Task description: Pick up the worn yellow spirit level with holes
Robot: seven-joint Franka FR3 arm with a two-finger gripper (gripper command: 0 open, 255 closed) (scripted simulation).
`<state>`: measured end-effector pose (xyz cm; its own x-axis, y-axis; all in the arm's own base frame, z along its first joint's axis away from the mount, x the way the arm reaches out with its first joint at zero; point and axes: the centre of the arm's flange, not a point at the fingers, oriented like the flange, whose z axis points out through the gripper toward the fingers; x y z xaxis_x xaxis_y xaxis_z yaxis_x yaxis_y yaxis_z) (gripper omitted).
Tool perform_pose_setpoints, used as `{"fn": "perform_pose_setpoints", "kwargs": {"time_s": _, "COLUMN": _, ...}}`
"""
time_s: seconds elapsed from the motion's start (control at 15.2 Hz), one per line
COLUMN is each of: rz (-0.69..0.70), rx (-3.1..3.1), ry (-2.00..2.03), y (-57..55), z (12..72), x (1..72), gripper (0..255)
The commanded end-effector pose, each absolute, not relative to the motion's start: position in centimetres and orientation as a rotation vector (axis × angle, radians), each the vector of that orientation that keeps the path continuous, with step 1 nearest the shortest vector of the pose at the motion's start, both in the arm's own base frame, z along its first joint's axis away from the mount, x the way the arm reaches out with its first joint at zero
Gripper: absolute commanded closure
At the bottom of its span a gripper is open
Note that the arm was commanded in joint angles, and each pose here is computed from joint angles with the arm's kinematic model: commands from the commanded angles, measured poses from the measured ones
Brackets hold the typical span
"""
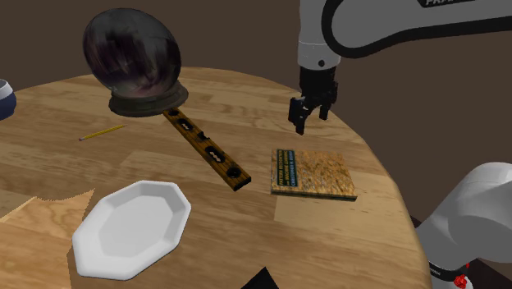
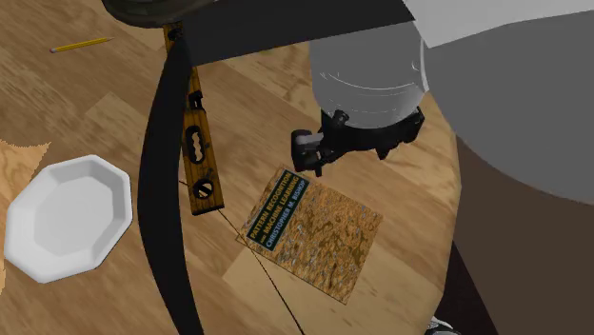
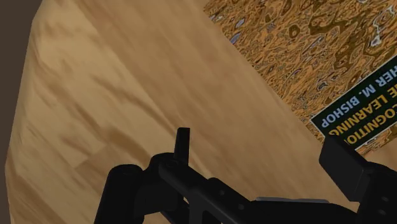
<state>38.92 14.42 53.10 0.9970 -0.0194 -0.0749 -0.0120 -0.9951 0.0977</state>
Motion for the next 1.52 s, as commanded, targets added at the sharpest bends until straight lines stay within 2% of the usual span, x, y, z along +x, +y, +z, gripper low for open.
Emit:
{"fn": "perform_pose_setpoints", "kwargs": {"time_s": 0.0, "rz": -0.11, "rx": 3.047, "ry": -0.036, "y": 16.2, "z": 52.8, "x": 40.4, "gripper": 0}}
{"fn": "perform_pose_setpoints", "kwargs": {"time_s": 1.45, "rz": -0.04, "rx": 3.087, "ry": -0.154, "y": 37.1, "z": 50.3, "x": 59.0, "gripper": 0}}
